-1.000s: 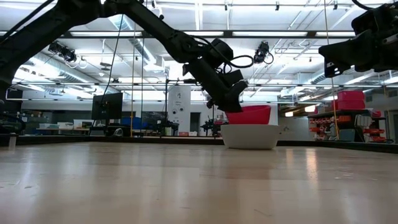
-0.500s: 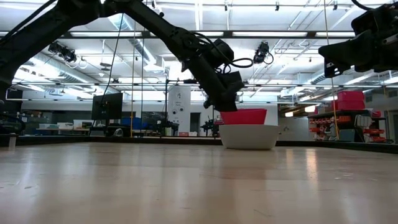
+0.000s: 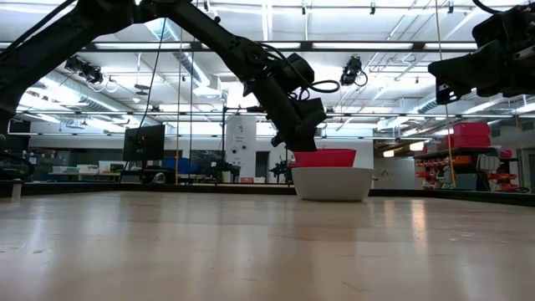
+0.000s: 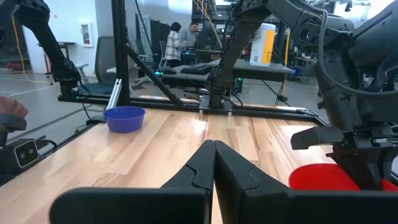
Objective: Nest bowls inside each other
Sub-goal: Stack the red bowl on the yellow bowl, then stack the dark blue bowl on the red bowl
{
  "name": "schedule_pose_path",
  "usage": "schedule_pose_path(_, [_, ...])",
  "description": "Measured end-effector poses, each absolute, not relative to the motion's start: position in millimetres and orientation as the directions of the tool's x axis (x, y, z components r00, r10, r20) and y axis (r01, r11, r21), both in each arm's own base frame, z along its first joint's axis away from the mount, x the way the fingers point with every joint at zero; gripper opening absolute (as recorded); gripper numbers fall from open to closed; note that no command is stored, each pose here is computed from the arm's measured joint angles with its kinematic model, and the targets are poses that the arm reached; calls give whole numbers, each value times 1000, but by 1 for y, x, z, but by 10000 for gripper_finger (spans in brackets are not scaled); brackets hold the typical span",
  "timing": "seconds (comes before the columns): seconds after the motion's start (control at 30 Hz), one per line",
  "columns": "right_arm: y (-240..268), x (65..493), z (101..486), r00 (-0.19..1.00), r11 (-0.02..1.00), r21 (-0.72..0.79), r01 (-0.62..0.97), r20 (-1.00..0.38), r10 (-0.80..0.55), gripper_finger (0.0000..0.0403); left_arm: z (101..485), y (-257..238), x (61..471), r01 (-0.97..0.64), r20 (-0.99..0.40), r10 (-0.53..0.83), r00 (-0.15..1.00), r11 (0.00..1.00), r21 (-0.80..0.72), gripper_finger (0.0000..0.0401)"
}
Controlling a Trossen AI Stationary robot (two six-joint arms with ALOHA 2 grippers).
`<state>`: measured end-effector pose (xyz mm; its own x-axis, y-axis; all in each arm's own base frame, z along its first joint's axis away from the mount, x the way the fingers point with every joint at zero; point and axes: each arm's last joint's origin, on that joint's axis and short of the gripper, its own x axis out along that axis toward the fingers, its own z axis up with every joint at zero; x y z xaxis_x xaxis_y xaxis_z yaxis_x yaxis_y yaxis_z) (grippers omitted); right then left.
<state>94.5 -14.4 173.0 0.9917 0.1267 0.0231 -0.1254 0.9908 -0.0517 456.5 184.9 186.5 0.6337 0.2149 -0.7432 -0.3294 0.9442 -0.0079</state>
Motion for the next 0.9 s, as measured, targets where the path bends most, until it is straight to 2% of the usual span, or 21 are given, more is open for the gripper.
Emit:
schedule_pose_path(0.17, [-14,94,173,992,991,-51,-125,23,126,12,187,184,457,-322,-743,206,637,947,-14,9])
schedule_pose_path(0.23, [-14,94,173,992,991,-52,-125,23,126,12,187,184,457,-317,-740,203,641,948,-14,24])
schedule_pose_path(0.53, [-14,94,173,992,991,-52,-125,23,126,12,191,182,462,-261,-694,150,704,964,-56,148])
schedule_pose_path(0.7, [-14,94,173,992,991,-52,-125,23,126,12,196,179,465,-281,-696,207,687,960,8,214])
schedule_pose_path(0.9, [-14,94,173,992,991,-52,-125,23,127,12,199,180,464,-277,-703,219,677,960,33,263])
